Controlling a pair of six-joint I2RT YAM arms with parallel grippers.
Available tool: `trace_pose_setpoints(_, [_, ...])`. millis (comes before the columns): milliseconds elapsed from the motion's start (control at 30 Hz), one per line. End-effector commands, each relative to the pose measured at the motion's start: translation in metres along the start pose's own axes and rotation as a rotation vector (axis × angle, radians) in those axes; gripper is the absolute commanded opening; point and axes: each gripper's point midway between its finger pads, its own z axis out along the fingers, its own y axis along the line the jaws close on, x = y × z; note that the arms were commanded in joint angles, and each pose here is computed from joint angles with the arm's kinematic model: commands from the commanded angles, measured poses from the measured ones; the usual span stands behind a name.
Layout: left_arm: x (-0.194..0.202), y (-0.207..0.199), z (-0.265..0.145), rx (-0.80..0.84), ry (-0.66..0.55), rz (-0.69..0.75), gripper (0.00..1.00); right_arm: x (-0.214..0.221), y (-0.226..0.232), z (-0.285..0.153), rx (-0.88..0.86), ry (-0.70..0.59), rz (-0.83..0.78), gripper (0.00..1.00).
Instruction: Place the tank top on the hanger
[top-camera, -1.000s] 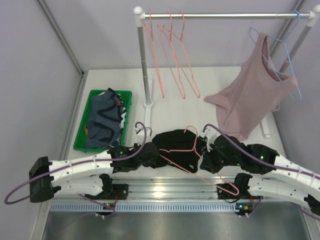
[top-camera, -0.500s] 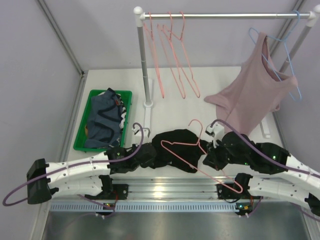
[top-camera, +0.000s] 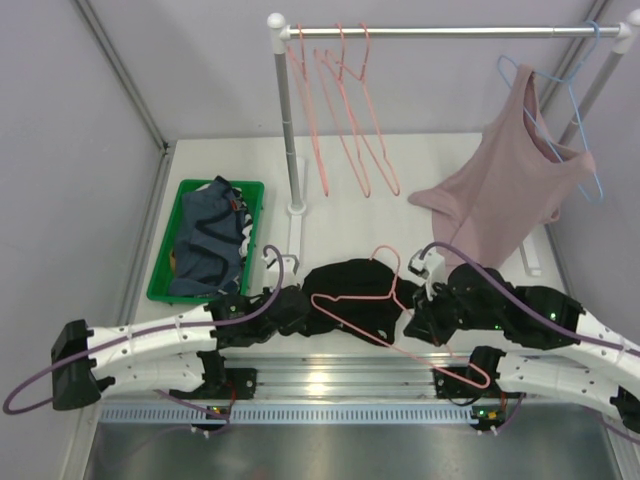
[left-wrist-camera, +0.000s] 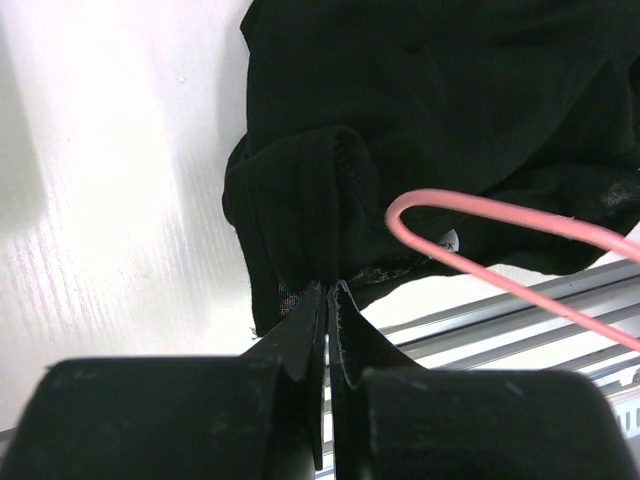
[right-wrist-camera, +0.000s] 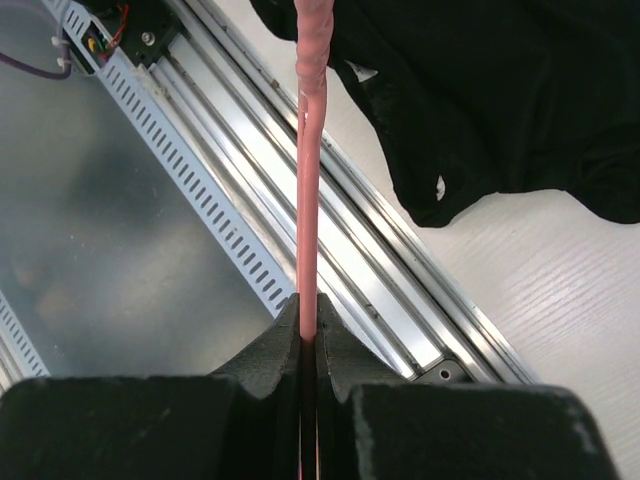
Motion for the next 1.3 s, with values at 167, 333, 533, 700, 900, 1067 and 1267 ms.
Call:
trace_pose_setpoints(167, [-0.019,-0.013,-0.016,0.075,-0.049,0.015,0.00,0.001,0.010,0.019,-0.051,0.028,-0.054,0.00])
trace_pose_setpoints(333, [-0.016,-0.020,-0.021,0.131,-0.024,0.083,0.00,-0.012,0.015,0.027,-0.060,0.004,-0.076,0.00])
trace_pose_setpoints(533, [-0.026,-0.011,-0.027,0.085,-0.048,0.114,0.00,-0.015,0.024,0.033,-0.113,0.002,-0.097,0.00])
trace_pose_setpoints(700, [-0.041,0.004,-0.038,-0.006,-0.086,0.111,0.00,-0.010,0.030,0.029,-0.155,0.010,-0.108,0.00])
trace_pose_setpoints(900, [-0.051,-0.001,-0.044,0.010,-0.109,0.137,0.00,-0.011,0.033,0.029,-0.173,0.005,-0.114,0.00])
trace_pose_setpoints(1067, [-0.052,-0.013,-0.047,0.077,-0.105,0.164,0.00,-0.027,0.032,0.041,-0.153,-0.068,-0.083,0.00])
trace_pose_setpoints(1267, [-0.054,-0.018,-0.051,0.108,-0.105,0.188,0.00,-0.039,0.034,0.067,-0.158,-0.141,-0.092,0.00])
